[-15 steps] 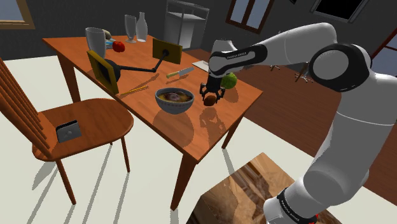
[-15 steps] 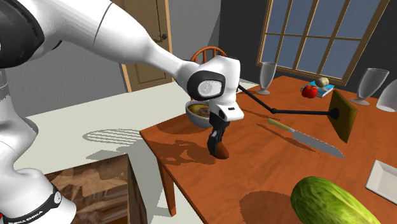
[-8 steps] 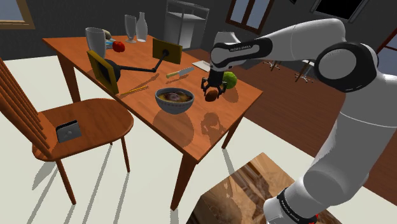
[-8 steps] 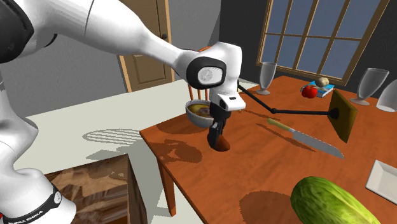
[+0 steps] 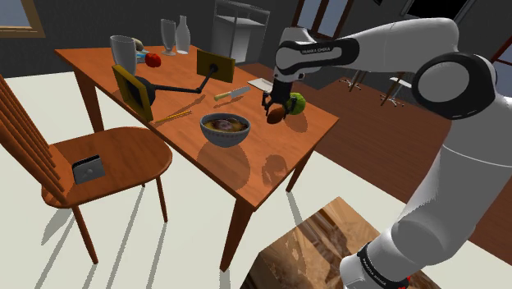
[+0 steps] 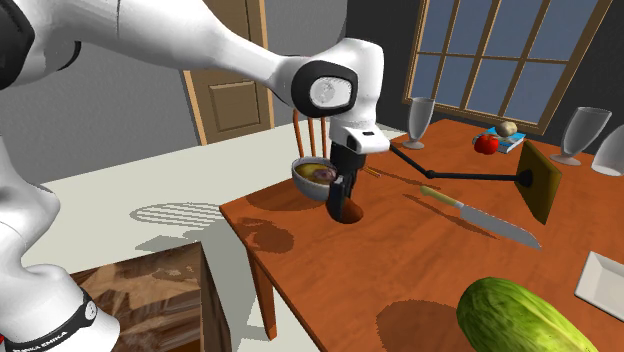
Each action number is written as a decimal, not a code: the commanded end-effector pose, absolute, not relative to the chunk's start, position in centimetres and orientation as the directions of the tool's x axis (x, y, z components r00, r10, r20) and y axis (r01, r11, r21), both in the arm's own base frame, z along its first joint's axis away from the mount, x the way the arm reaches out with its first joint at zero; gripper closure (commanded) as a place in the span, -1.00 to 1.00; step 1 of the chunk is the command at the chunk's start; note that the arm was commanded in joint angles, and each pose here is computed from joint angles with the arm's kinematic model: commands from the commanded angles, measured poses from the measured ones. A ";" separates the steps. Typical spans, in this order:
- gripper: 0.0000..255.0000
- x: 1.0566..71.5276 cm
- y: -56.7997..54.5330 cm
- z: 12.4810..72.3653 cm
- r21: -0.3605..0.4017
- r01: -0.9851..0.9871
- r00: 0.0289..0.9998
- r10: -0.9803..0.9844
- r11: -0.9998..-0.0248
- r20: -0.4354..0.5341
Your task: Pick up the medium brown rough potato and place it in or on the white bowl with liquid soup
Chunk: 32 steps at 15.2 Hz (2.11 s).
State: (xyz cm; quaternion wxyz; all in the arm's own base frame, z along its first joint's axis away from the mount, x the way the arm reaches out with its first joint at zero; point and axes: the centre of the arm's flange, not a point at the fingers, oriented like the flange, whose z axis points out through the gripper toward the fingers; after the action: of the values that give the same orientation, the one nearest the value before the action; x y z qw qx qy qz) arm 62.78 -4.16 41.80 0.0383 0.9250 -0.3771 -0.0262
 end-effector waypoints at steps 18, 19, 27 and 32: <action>1.00 63.3 -0.2 50.1 0.091 -0.696 0.714 -0.700 -0.713 -0.020; 1.00 63.5 1.1 50.1 0.091 -0.696 0.714 -0.700 -0.713 -0.020; 1.00 64.9 11.6 50.3 0.091 -0.696 0.714 -0.700 -0.713 -0.020; 1.00 65.8 18.7 50.5 0.091 -0.696 0.714 -0.700 -0.713 -0.020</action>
State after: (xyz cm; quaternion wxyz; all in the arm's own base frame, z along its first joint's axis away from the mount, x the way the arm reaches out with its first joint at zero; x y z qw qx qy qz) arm 65.63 16.94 50.31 0.0383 0.9253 -0.3765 -0.0265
